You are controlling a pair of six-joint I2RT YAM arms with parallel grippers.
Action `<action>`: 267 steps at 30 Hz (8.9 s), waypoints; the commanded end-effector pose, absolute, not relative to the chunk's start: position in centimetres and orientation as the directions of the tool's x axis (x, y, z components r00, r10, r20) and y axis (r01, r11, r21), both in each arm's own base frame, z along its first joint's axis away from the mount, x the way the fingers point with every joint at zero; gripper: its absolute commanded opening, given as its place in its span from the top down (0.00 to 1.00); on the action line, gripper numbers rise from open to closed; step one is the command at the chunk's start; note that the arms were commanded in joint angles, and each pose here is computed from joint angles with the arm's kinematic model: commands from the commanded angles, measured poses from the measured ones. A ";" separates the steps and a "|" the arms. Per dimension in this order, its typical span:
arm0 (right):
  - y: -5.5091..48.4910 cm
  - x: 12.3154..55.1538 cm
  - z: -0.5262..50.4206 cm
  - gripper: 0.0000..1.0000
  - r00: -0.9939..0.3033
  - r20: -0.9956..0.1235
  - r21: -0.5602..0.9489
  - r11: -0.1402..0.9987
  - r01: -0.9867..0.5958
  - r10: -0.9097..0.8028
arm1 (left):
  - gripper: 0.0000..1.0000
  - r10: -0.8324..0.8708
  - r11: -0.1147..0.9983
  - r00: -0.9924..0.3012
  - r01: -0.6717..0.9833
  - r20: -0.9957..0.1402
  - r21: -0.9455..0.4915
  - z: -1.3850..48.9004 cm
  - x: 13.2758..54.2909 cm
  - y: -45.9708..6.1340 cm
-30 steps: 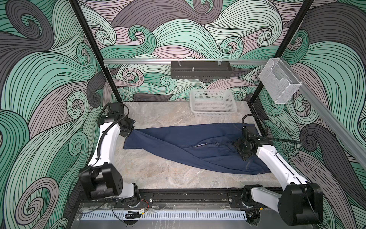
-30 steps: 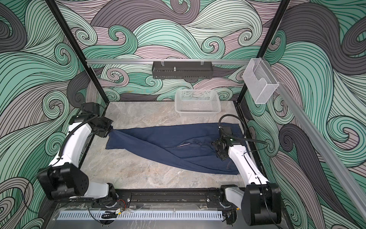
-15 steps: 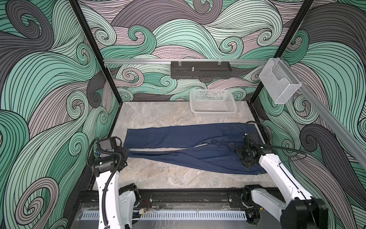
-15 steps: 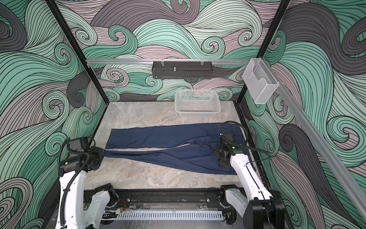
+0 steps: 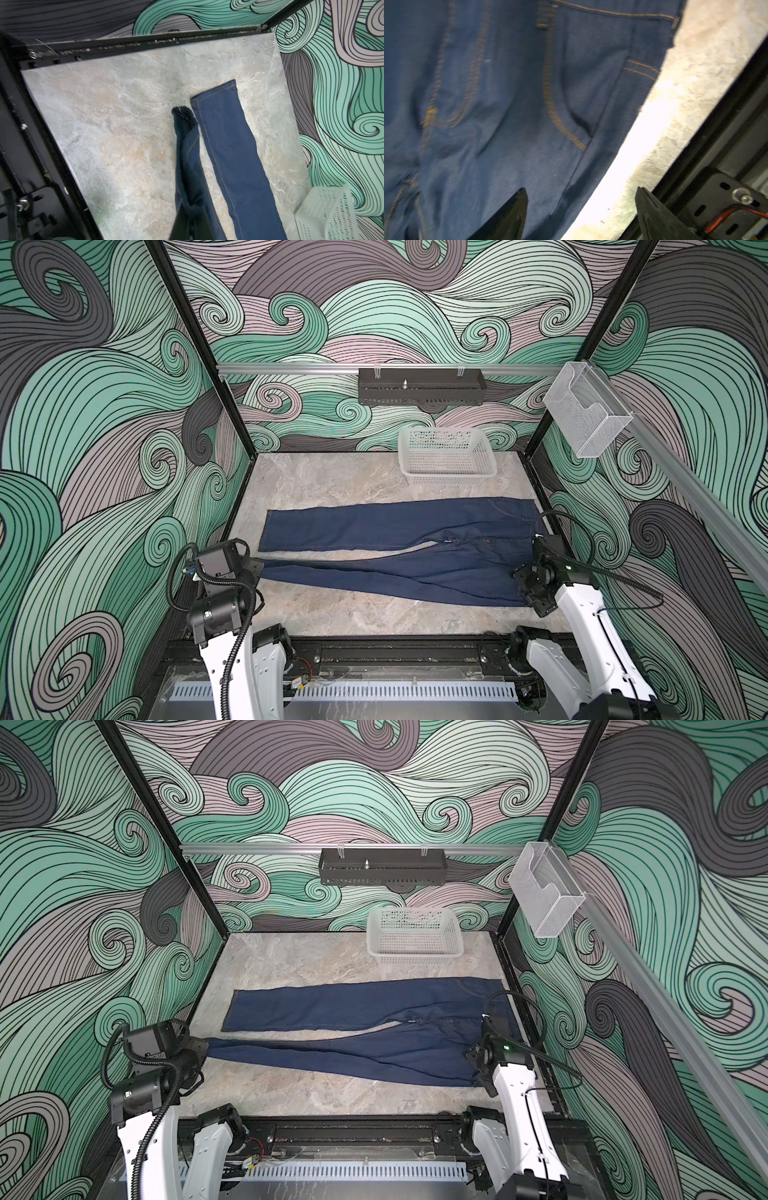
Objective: Fold and stack the trousers
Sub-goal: Flatten out the trousers at the center of the table, then move the trousers to the center of the table, then fold the trousers at the center of the table.
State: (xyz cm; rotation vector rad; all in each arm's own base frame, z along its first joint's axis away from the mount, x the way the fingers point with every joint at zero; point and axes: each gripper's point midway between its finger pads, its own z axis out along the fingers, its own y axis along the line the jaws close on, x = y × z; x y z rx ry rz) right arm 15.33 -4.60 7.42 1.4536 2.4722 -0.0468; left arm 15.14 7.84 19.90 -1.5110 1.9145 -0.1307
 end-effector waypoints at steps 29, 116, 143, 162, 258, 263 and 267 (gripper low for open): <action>-5.5 19.2 8.5 0.24 -0.372 -0.172 0.224 0.404 0.887 0.912 | 0.31 -0.922 0.214 -0.015 -0.855 -0.388 -0.473 17.5 16.4 8.9; -10.0 40.4 1.8 0.71 -0.515 -0.112 0.126 0.526 0.841 0.850 | 0.71 -0.717 0.686 -0.690 -0.723 0.098 -0.076 -1.2 48.4 5.5; -2.0 30.2 19.4 0.29 -0.608 -0.437 0.464 0.746 0.479 0.662 | 0.22 -0.646 0.763 -0.605 -0.511 -0.465 -0.396 25.3 34.4 3.6; -0.6 25.2 14.7 0.27 -0.695 -0.306 0.420 0.747 0.515 0.651 | 0.21 -0.701 0.708 -0.613 -0.658 -0.365 -0.257 20.6 25.6 5.0; -12.1 47.1 7.2 0.25 -0.313 -0.139 0.174 0.335 0.926 0.939 | 1.00 -0.686 0.708 -0.664 -0.703 -0.298 -0.067 8.4 54.4 13.8; -14.0 48.4 6.6 0.26 -0.282 -0.210 0.120 0.310 0.943 0.936 | 1.00 -0.688 0.713 -0.670 -0.695 -0.280 -0.089 7.8 54.5 13.7; -15.5 48.9 6.2 0.27 -0.273 -0.270 0.067 0.300 0.951 0.923 | 1.00 -0.684 0.718 -0.674 -0.689 -0.279 -0.098 7.6 54.7 13.7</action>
